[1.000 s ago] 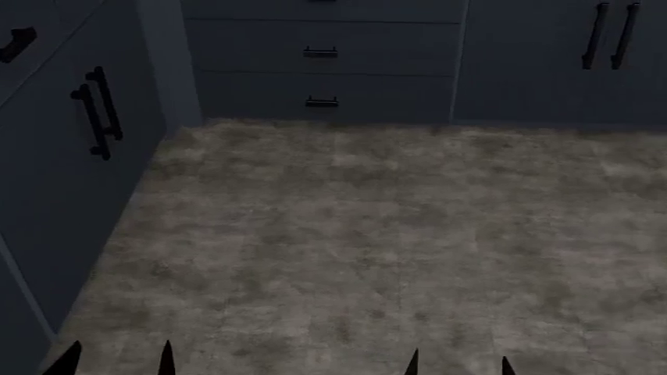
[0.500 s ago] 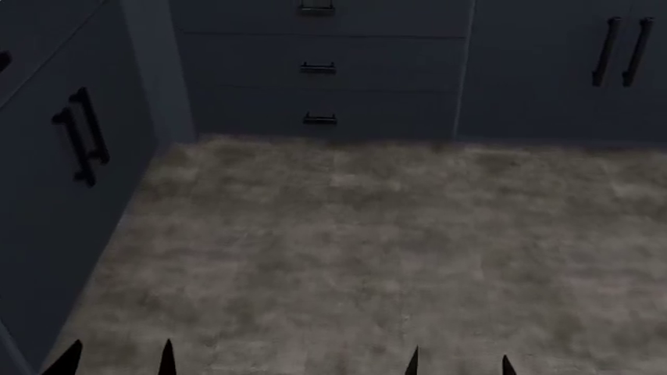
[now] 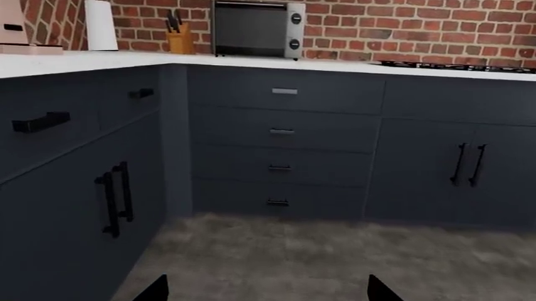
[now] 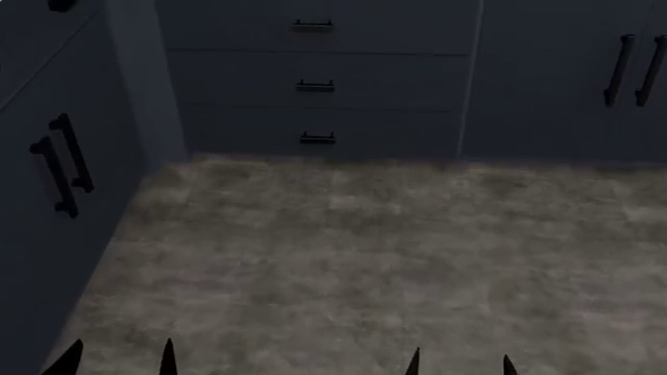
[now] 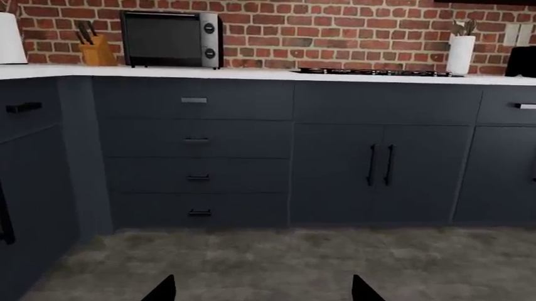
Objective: Navigate to the shelves.
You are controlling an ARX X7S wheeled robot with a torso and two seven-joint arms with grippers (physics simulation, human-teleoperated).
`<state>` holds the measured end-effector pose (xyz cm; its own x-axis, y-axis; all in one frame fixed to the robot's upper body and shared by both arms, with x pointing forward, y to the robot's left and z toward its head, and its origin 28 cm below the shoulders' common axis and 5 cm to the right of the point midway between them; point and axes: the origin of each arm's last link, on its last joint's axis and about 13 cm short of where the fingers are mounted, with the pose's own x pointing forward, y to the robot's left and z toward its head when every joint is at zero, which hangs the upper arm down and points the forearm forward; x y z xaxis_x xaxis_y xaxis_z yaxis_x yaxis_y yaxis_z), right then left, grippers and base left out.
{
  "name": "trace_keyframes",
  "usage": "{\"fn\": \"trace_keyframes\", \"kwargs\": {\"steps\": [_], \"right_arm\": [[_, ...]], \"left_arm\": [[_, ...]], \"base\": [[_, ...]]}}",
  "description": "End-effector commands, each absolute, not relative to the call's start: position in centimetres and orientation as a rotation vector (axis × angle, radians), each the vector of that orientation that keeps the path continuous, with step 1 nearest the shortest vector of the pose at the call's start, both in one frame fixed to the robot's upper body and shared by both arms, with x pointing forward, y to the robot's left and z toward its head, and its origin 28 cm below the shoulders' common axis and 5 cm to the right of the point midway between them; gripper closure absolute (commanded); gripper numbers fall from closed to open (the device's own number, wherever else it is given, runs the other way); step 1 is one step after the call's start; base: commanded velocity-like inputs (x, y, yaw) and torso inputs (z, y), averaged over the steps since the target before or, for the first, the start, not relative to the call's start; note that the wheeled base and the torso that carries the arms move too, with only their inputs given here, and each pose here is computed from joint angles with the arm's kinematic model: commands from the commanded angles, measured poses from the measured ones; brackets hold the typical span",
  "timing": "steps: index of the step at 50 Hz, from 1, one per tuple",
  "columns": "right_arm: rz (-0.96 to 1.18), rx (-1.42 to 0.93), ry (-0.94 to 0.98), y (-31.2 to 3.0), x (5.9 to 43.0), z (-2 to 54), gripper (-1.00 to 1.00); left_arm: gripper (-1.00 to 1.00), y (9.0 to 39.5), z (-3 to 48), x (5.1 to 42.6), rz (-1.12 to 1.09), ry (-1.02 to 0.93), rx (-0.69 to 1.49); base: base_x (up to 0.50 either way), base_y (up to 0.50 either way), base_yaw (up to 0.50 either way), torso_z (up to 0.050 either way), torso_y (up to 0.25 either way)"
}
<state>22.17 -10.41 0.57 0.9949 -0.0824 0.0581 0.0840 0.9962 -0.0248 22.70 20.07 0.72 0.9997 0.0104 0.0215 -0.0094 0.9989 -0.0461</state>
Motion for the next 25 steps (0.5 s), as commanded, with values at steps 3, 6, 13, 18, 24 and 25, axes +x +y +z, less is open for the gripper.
{"fn": "trace_keyframes", "kwargs": {"steps": [3,6,13,18,24,25], "right_arm": [[-0.084,-0.027,-0.058,-10.48,22.16,0.58,-1.0],[-0.084,-0.022,-0.054,-10.49,22.15,0.46,-1.0],[-0.086,-0.02,-0.057,-10.56,21.98,0.48,-1.0],[-0.088,-0.017,-0.058,-10.64,21.94,0.49,-1.0],[-0.088,-0.016,-0.059,-10.72,22.02,0.41,-1.0],[-0.088,-0.015,-0.059,-10.75,22.03,0.37,-1.0]], "left_arm": [[-1.0,20.0,0.72,22.69,0.01,-0.022,-0.046],[-1.0,20.01,0.6,22.7,0.012,-0.022,-0.049],[-1.0,19.94,0.63,22.55,0.012,-0.021,-0.051],[-1.0,19.88,0.62,22.52,0.012,-0.019,-0.053],[-1.0,19.82,0.55,22.59,0.012,-0.019,-0.054],[-1.0,19.8,0.57,22.58,0.013,-0.018,-0.054]], "base": [[0.01,-0.38,0.0,0.0,0.0],[0.01,-0.38,0.0,0.0,0.0],[0.01,-0.38,0.0,0.0,0.0],[0.01,-0.38,0.0,0.0,0.003],[0.01,-0.38,0.0,0.0,0.0],[0.01,-0.39,0.0,0.0,0.0]]}}
